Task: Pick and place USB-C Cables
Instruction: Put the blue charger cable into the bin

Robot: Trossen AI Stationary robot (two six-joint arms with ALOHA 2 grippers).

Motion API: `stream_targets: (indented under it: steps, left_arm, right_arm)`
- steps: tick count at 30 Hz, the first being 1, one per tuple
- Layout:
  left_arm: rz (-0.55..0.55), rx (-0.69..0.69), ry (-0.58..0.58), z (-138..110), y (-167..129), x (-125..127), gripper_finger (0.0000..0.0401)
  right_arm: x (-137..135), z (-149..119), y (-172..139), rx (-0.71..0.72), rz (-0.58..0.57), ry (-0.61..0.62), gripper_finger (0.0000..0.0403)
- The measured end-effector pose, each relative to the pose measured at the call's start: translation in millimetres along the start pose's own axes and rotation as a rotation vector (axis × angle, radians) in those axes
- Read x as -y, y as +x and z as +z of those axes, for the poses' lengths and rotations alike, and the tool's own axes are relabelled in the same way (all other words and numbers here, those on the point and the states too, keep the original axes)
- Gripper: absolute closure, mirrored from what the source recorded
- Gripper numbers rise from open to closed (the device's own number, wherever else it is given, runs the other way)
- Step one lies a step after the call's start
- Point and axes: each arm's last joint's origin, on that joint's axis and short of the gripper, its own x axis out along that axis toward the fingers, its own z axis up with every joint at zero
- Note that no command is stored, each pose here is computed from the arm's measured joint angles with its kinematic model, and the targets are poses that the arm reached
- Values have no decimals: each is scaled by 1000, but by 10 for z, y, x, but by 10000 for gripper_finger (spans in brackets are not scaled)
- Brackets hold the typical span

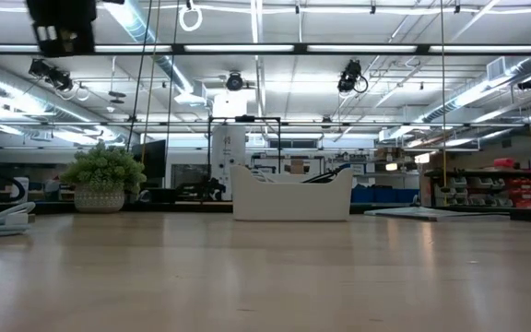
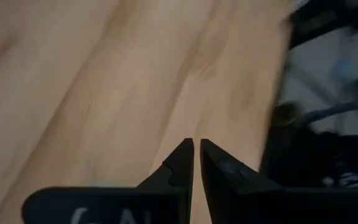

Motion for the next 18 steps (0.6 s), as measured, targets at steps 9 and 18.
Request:
stream_targets:
  steps: [9, 18]
  left_arm:
    - [146, -374, -175, -267, 531, 136, 365]
    - [350, -512, -249, -485, 950, 66, 337]
  right_arm:
    - [-43, -7, 51, -19, 3, -19, 255]
    - [-43, -6, 51, -18, 3, -19, 255]
